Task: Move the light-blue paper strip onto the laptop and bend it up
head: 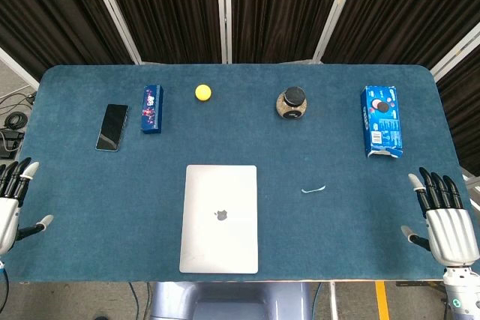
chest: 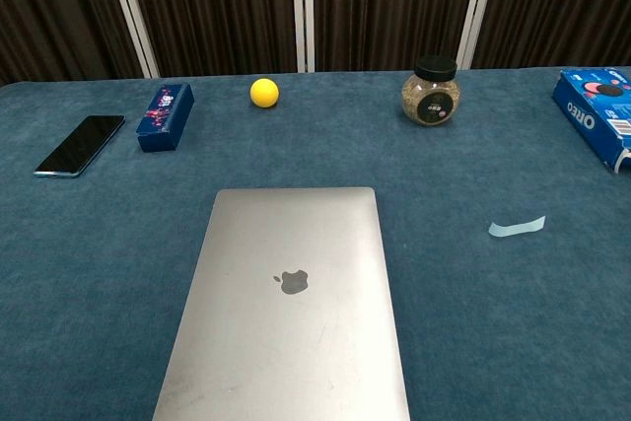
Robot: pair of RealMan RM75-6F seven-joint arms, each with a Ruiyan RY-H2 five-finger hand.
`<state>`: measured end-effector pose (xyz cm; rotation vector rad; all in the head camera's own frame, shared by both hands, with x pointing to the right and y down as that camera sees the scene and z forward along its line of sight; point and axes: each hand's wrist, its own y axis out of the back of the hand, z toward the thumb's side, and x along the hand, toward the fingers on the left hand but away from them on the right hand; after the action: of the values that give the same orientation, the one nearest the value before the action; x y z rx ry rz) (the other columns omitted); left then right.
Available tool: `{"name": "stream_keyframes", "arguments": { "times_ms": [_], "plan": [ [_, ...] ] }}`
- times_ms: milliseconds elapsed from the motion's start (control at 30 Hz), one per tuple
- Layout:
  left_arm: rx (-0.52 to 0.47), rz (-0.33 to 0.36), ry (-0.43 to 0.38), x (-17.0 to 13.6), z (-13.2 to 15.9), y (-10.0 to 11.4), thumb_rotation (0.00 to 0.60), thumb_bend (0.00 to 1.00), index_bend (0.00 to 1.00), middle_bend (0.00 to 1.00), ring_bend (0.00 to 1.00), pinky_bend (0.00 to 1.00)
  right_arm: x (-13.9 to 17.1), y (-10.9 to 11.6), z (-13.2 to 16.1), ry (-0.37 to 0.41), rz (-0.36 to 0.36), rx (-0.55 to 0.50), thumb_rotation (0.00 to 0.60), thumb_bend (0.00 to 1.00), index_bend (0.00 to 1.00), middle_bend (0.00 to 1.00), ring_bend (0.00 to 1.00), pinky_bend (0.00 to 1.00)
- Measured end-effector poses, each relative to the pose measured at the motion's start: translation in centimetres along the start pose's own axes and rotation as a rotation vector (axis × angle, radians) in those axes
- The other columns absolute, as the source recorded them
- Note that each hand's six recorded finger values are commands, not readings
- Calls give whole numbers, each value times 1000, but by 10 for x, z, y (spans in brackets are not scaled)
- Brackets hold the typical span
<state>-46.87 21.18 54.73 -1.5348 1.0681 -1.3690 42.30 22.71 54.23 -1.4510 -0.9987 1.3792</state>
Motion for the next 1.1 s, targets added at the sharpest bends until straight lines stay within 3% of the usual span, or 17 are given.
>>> {"name": "stream_keyframes", "arguments": {
  "times_ms": [400,567,733,967,1100],
  "plan": [
    [10,-12,4,0,1,-4,600,0,0,0,0,0,-9,-13,3,20,68,3,600,0,8,0,0,0],
    [13,-25,10,3,1,-8,600,0,0,0,0,0,-33,-29,9,72,146,10,600,3,125,0,0,0],
    [38,-37,31,7,-2,-15,600,0,0,0,0,0,-70,-51,24,149,251,-1,600,202,315,0,0,0],
    [66,-64,53,12,-6,-26,600,0,0,0,0,0,-128,-89,59,253,356,34,600,262,390,0,0,0],
    [73,-69,61,15,-8,-30,600,0,0,0,0,0,-140,-108,72,274,390,47,600,279,413,0,0,0]
  ]
}}
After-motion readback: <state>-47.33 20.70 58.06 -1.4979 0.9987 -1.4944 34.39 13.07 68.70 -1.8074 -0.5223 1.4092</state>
